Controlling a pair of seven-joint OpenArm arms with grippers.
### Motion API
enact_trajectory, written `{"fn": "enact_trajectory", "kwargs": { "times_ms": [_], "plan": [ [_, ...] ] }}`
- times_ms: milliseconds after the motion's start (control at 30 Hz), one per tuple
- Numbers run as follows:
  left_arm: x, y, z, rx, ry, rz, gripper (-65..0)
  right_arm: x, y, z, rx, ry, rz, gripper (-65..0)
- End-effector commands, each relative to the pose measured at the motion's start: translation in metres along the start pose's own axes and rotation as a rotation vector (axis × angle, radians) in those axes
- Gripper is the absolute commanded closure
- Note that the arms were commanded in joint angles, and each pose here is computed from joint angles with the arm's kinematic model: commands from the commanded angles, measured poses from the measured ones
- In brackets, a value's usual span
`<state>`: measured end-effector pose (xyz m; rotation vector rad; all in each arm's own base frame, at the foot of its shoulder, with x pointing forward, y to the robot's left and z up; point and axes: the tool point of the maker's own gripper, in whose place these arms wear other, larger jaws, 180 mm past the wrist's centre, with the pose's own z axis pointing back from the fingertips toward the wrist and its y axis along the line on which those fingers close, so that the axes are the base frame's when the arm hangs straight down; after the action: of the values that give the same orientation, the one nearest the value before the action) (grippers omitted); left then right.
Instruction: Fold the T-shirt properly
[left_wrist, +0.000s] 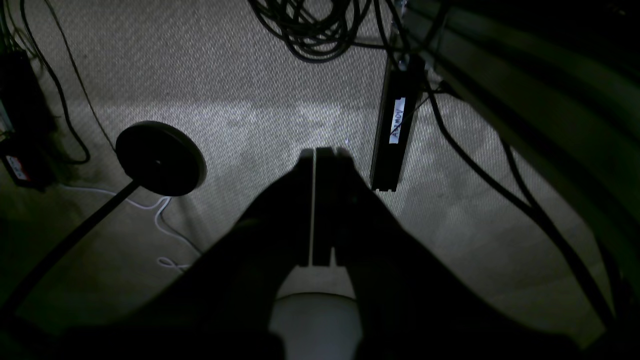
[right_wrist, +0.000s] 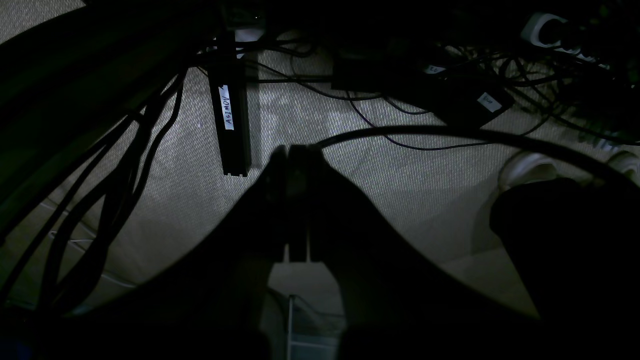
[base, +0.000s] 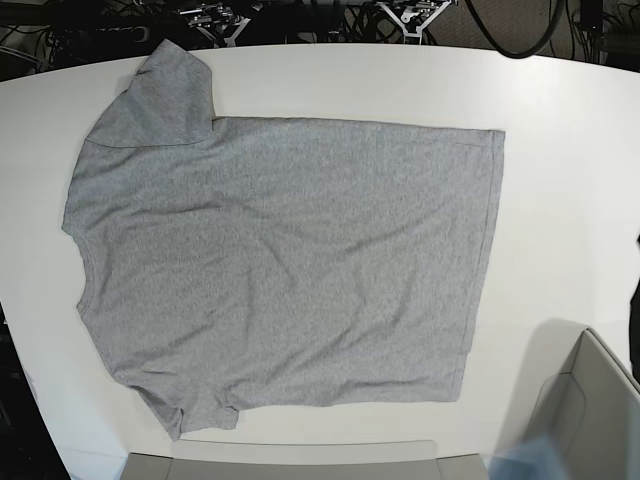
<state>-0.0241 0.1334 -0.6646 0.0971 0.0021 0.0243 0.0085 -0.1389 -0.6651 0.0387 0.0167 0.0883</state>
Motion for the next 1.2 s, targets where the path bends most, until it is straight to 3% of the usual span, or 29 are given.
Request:
{"fn": "enact_trajectory", "kwargs": {
  "times_ms": [0,167,300,600,833,933,1100,1167],
  "plan": [
    [-0.001,0.001,0.0,0.005,0.0,0.001,0.0,-0.002,-0.001,0.0,0.003,0.002,0.001,0.0],
    [-0.011,0.009,0.0,0.012,0.005,0.002,0.0,-0.014,-0.011,0.001,-0.011,0.012,-0.007,0.0],
    [-0.01,0.012,0.003,0.017,-0.129,-0.001,0.0,-0.021,-0.011,0.001,-0.012,-0.025,-0.012,0.0],
    [-0.028,0.023,0.045,0.026,-0.54,-0.035,0.0,-0.063,-0.006,0.019,-0.008,-0.308,-0.016,0.0],
    [-0.04,0.021,0.117,0.009,-0.933,-0.056,0.0,-0.089,-0.023,0.065,-0.035,-0.596,0.003,0.0],
    [-0.052,0.022,0.123,0.01,-0.935,-0.06,-0.1,-0.102,-0.025,0.09,-0.038,-0.709,0.009,-0.1],
    [-0.047,0.032,0.146,0.025,-1.04,-0.076,-0.1,-0.126,-0.035,0.105,-0.079,-0.716,-0.033,-0.1],
    [-0.041,0.035,0.165,0.031,-1.12,-0.081,-0.1,-0.121,-0.034,0.118,-0.087,-0.779,-0.066,-0.1]
  ]
}}
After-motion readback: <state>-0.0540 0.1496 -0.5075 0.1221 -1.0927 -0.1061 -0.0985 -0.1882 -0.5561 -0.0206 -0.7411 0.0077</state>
